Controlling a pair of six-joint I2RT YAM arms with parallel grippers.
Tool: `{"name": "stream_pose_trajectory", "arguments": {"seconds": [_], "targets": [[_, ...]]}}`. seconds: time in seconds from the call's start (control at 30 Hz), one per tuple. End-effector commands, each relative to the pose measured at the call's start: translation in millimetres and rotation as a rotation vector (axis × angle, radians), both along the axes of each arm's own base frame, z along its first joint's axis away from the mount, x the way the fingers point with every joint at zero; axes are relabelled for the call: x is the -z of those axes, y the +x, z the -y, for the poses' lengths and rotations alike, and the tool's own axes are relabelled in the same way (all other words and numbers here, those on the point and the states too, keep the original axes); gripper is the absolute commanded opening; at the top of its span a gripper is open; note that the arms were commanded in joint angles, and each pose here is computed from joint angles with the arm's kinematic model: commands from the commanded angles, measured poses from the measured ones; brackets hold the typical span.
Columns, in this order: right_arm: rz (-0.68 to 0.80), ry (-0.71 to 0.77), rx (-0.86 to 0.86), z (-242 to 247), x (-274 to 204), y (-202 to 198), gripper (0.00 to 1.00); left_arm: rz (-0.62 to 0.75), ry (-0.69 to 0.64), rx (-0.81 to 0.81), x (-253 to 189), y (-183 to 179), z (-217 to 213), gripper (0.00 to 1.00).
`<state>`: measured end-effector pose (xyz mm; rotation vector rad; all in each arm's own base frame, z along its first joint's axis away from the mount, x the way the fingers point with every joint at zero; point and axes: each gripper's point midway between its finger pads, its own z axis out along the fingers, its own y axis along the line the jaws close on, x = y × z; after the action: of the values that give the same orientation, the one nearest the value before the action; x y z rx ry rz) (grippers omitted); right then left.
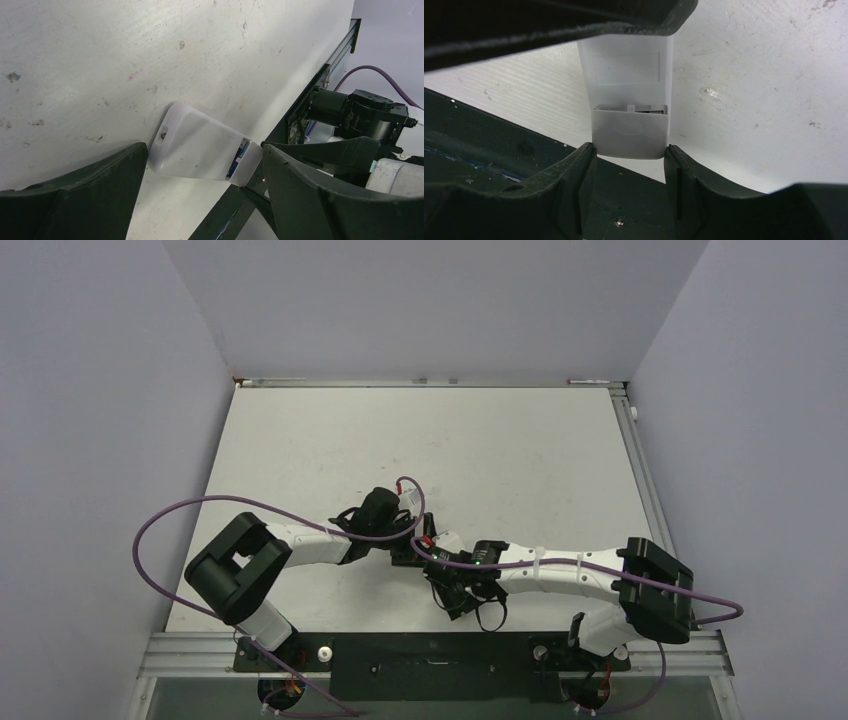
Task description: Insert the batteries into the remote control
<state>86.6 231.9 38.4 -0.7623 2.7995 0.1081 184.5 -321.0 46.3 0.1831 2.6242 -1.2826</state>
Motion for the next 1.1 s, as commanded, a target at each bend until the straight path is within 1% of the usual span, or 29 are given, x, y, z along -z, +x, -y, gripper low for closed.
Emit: {"name": "stream_pose_trajectory", "arguments": {"seconds": [0.0, 0.13, 0.33, 0.53, 1.07], "targets": [[-0.013, 0.022, -0.029, -6, -10, 0, 0.27, 0.014, 0.0, 0.019, -5, -5, 0, 0.85], [-0.031, 0.01, -0.044, -3, -10, -3, 0.26, 0.021, 0.002, 0.013, -8, -3, 0, 0.87], [-0.043, 0.001, -0.054, -2, -5, -6, 0.25, 0.032, 0.01, 0.004, -10, -2, -2, 0.88], [-0.087, 0.0, -0.066, 0, 2, -14, 0.25, 0.054, 0.032, -0.021, -14, 3, -9, 0.9], [-0.089, -0.024, -0.047, 13, 5, -15, 0.25, 0.068, 0.055, -0.101, -14, 20, -30, 0.91]]}}
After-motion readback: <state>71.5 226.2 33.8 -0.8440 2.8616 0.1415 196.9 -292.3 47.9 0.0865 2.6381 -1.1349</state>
